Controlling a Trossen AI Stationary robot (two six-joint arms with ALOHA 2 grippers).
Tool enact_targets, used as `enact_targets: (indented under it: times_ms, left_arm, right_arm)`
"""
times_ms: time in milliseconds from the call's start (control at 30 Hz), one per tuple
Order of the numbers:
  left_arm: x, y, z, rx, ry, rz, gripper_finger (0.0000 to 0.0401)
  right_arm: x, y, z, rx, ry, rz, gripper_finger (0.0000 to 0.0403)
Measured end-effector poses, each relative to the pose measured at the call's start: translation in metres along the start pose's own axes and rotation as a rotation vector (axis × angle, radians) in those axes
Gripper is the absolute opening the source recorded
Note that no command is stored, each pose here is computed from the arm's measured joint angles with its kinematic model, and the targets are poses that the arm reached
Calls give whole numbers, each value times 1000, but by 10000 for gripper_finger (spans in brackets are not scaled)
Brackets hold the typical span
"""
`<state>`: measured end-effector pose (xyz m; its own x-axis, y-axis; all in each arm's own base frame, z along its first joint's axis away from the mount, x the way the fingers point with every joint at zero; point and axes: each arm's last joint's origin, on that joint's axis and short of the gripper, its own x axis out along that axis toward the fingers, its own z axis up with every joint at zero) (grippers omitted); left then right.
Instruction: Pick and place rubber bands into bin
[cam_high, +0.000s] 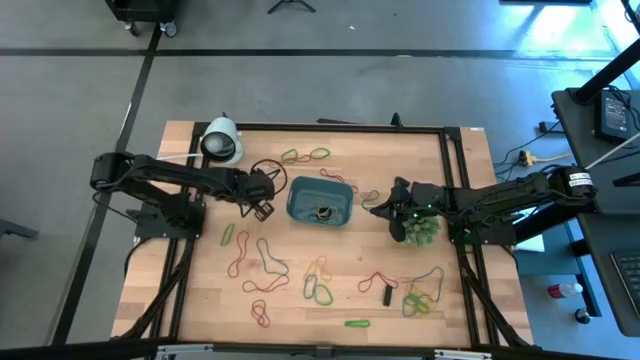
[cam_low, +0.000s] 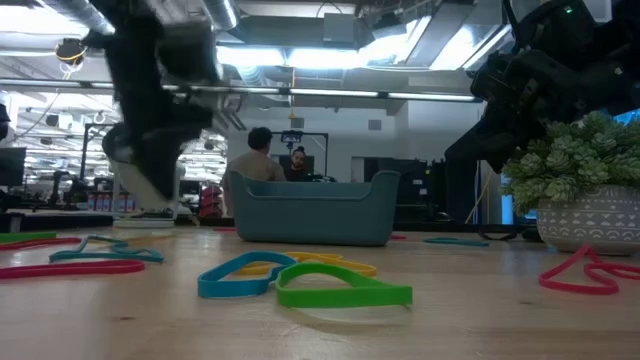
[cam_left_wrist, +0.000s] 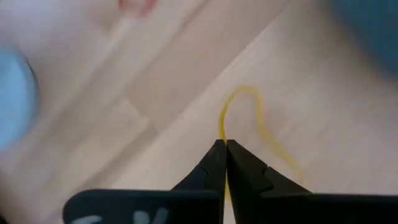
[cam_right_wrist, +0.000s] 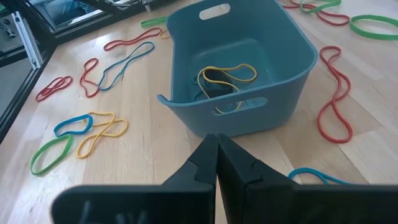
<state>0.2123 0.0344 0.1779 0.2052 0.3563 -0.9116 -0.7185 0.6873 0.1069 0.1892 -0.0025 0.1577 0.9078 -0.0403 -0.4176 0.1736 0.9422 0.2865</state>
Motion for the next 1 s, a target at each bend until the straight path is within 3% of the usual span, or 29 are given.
enact_targets:
  times_ms: [367,533,767,1000]
  left_arm:
    - [-90,-29,54,155,-318,15,2]
    - [-115,-33,73,175,-458,6,2]
    - [-128,-45,93,205,-650,-66,2]
    - [-111,-62,97,277,-614,-134,2]
  right_arm:
    - [0,0,0,-3,0,0,11]
    - [0,0,0,-3,-1,0,11]
    - [0,0,0,-4,-1,0,11]
    - [0,0,0,-4,-2,0,11]
